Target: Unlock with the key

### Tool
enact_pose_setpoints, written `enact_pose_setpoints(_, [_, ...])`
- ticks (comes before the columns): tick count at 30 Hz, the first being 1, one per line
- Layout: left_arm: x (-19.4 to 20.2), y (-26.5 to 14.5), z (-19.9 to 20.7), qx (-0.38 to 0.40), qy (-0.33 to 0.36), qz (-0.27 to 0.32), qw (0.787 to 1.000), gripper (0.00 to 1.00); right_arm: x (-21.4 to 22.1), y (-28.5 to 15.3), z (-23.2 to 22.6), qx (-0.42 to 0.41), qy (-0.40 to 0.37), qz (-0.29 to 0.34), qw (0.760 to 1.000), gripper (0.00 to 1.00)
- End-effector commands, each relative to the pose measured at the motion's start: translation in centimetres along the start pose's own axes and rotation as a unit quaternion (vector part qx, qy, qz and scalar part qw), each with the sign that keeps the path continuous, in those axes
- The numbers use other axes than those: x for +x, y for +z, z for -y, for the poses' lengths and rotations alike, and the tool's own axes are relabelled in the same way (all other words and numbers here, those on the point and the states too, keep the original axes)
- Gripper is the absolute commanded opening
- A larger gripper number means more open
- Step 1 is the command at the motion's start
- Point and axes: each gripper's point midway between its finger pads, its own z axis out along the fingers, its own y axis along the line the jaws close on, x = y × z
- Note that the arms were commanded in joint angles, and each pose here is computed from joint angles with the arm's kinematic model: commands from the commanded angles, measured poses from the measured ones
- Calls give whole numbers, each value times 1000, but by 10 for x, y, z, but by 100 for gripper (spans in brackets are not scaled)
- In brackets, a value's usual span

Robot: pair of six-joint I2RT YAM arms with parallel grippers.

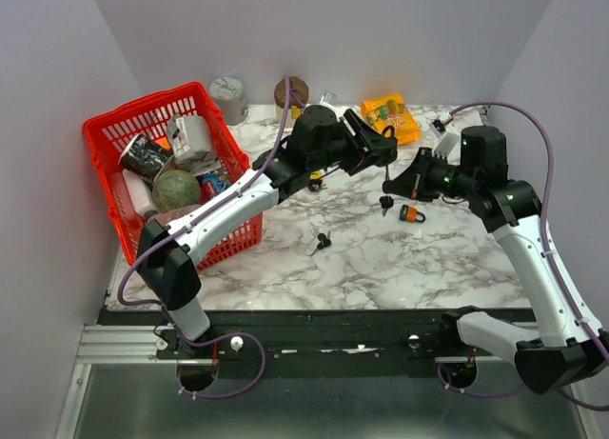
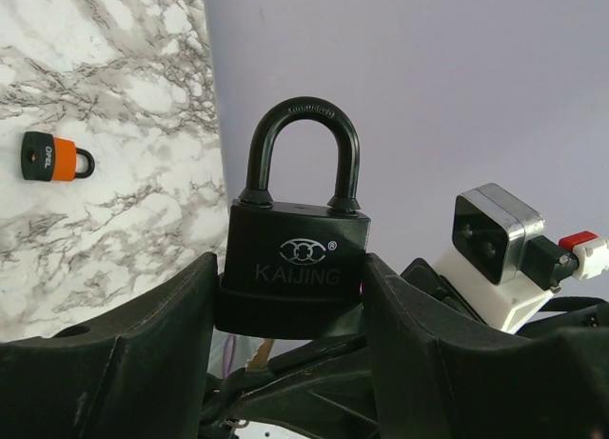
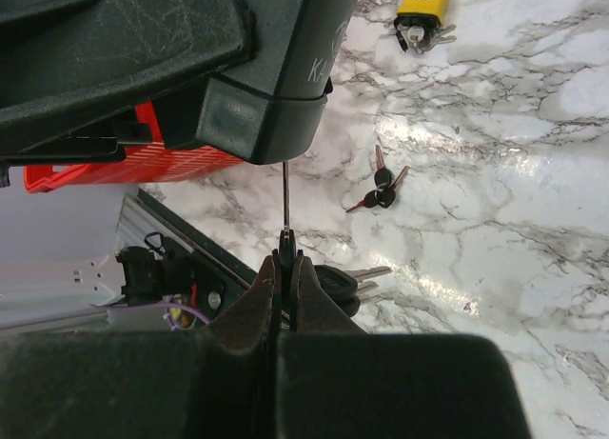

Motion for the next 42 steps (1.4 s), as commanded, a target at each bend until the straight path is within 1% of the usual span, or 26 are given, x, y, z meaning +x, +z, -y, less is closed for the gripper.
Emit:
enact_pose_setpoints(1, [-3,-24,45,68,6,17,998,0,-10,1,-5,-7,-6,17,1000,1])
enact_pose_setpoints(15, [-2,-22,46,68,7,12,998,0,-15,4,-3,-3,-5,25,1000,1])
enact_pose_setpoints(27, [-1,-21,44,67,7,10,998,0,-17,9,10,28,4,24,999,1])
enact_pose_setpoints(34, [1,-20,44,67,7,7,998,0,-26,7,16,54,4,39,998,1])
enact_pose_setpoints(40, [3,-21,44,73,10,3,997,0,-28,7,10,38,4,47,998,1])
enact_pose_setpoints(42, [3,-25,49,87,16,5,996,0,-29,7,7,30,2,49,998,1])
